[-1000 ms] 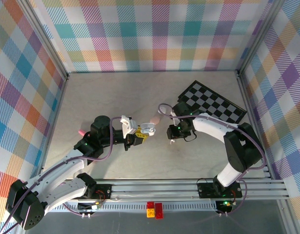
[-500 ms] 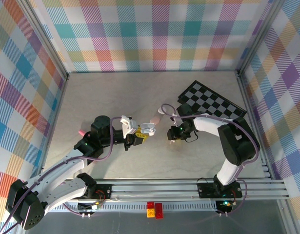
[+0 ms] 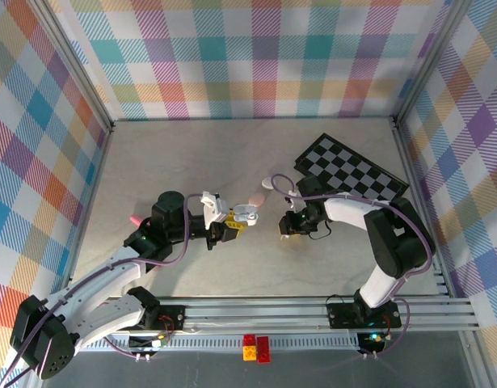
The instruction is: Insert the wireless bluetooth earbuds into the charging case
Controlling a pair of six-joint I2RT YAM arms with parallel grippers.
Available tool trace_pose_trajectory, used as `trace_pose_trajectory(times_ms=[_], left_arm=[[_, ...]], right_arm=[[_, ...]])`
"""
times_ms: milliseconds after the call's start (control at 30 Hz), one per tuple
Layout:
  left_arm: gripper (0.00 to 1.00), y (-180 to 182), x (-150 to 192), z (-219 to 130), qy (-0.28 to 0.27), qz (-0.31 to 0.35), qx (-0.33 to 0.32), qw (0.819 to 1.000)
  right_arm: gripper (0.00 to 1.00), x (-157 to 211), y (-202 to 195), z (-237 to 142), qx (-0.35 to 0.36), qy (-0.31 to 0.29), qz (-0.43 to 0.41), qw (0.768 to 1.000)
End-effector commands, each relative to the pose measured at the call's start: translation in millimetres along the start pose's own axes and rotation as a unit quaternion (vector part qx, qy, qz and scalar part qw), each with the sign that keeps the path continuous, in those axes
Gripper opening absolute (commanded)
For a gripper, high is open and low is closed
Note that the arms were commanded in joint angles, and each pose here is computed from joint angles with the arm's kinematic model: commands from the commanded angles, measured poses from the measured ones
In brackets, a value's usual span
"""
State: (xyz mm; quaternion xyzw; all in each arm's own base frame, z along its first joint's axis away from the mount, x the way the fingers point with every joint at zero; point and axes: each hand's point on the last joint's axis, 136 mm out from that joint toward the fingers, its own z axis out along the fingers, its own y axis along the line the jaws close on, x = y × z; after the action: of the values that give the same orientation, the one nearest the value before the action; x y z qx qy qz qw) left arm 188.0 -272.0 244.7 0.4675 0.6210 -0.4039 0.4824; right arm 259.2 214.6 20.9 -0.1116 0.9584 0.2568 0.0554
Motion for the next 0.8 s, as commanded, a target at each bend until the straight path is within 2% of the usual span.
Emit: trace_pose_trajectory(times_ms=[0,267,500,767], left_arm=[[0.0,-2.1,-18.6,-2.3,-0.019,0.022,0.009,1.0],[0.0,-1.2,-16.6,-1.7,-0.016,0.022,0.008,1.0],[0.0,-0.1,-16.7,-1.1,-0.015,0.022,0.007,1.0],[0.0,20.1,3.0,8.2,-0.001,-0.004,-0.032,0.999]], right_arm=[[0.31,8.4,1.3,-3.5,-0.003,0.004,0.012,1.0],[0.31,13.5,-2.2,-0.4,-0.001,0.007,0.017,1.0],[0.23,8.5,-2.4,-2.1,0.004,-0.001,0.014,1.0],[0.22,-4.0,1.3,-20.6,0.02,-0.041,-0.017,0.999]])
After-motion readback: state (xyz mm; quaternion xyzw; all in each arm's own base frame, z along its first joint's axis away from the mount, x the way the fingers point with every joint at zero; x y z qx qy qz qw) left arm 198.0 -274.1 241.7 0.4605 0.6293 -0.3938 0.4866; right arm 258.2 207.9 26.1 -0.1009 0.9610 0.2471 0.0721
